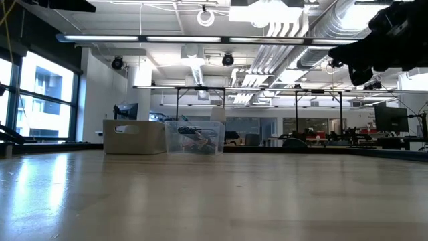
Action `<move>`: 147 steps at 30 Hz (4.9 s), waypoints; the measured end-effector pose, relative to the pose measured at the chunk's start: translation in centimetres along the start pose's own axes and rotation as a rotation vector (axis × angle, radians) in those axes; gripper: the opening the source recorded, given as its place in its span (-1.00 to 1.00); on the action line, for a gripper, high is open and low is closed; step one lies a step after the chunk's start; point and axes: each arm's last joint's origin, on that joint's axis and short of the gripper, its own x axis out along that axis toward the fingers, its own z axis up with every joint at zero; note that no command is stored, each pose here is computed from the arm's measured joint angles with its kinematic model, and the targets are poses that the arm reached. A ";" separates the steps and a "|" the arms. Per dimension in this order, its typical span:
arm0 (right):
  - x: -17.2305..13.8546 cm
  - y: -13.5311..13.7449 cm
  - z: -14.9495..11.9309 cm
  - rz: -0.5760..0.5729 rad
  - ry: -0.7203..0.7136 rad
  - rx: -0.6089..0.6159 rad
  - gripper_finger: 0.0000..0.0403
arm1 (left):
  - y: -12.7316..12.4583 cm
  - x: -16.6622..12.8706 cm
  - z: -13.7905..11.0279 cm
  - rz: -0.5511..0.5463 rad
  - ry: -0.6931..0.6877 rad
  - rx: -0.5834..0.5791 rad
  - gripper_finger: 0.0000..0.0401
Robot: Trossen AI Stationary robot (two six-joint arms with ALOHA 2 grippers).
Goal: Pick & Place USB Port
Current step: Return to Home Position
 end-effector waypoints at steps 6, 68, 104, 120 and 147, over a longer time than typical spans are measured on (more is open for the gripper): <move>0.1 -0.1 -0.9 0.016 0.005 -0.006 -1.00 | 0.0 0.0 0.0 -0.001 0.001 -0.008 -1.00; 0.1 -0.3 -1.8 -0.023 0.089 -0.010 -1.00 | -9.7 8.9 -10.5 -0.008 -0.264 -0.245 -1.00; 0.1 -0.3 -1.8 -0.020 0.090 -0.010 -1.00 | -10.9 8.6 -10.4 -0.444 -0.323 -0.542 -1.00; 0.1 -0.3 -1.8 -0.020 0.090 -0.010 -1.00 | -10.9 8.7 -10.5 -0.439 -0.304 -0.541 -1.00; 0.1 -0.3 -1.8 -0.020 0.090 -0.010 -1.00 | -10.9 8.7 -10.5 -0.438 -0.304 -0.541 -1.00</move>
